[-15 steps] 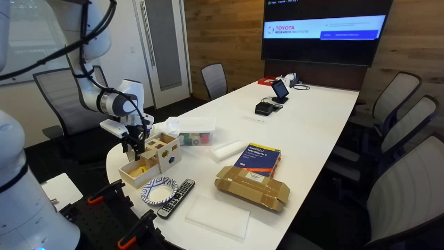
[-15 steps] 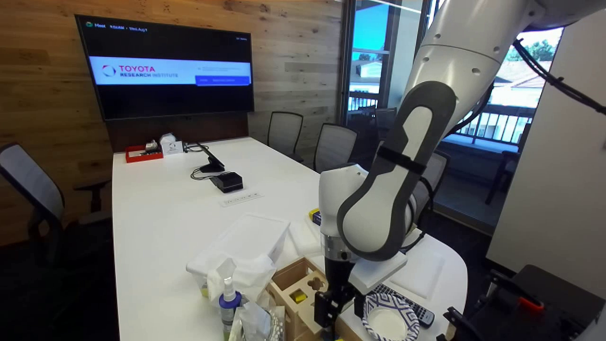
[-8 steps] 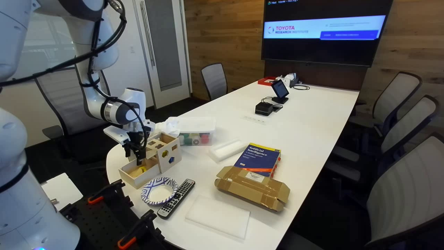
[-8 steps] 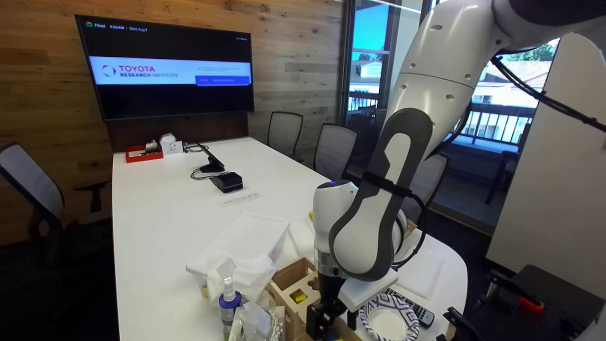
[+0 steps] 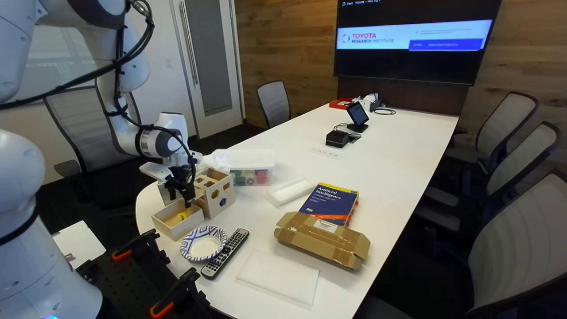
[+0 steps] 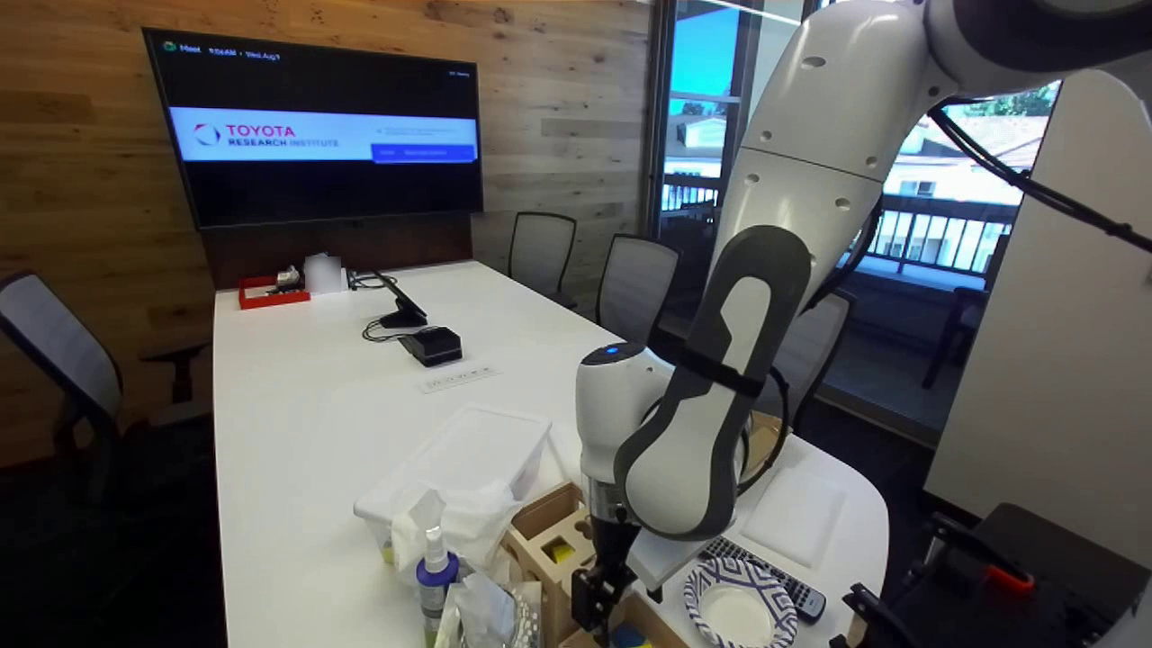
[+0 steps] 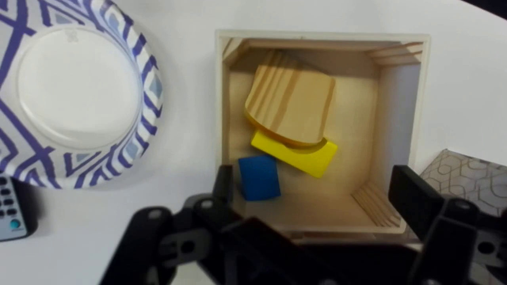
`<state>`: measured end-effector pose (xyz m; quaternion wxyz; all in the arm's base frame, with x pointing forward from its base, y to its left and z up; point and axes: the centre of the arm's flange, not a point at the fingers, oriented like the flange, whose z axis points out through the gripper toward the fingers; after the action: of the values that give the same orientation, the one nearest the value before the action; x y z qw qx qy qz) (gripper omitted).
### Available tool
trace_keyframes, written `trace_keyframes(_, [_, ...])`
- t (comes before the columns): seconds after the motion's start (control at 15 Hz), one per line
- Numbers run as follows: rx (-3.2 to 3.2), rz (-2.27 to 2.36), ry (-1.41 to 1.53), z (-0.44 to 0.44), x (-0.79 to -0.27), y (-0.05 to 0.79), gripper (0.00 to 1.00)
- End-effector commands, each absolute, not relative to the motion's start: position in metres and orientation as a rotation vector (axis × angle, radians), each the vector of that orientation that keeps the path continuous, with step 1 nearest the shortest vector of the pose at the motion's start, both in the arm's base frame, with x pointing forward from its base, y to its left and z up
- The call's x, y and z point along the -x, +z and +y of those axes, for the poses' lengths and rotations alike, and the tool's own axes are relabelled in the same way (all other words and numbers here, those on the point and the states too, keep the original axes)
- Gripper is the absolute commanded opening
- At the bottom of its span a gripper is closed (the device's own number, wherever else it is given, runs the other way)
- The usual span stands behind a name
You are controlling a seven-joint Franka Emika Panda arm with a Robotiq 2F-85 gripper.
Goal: Close the wooden object completely
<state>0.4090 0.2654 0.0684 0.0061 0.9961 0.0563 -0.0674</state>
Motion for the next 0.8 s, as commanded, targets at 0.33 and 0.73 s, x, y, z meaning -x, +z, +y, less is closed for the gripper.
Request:
trace_keyframes(0.33, [-3.061, 0.289, -0.080, 0.269, -0.451, 0.072, 1.00])
trace_keyframes(0.73, [-3.062, 0.330, -0.053, 0.266, -0.462, 0.073, 1.00])
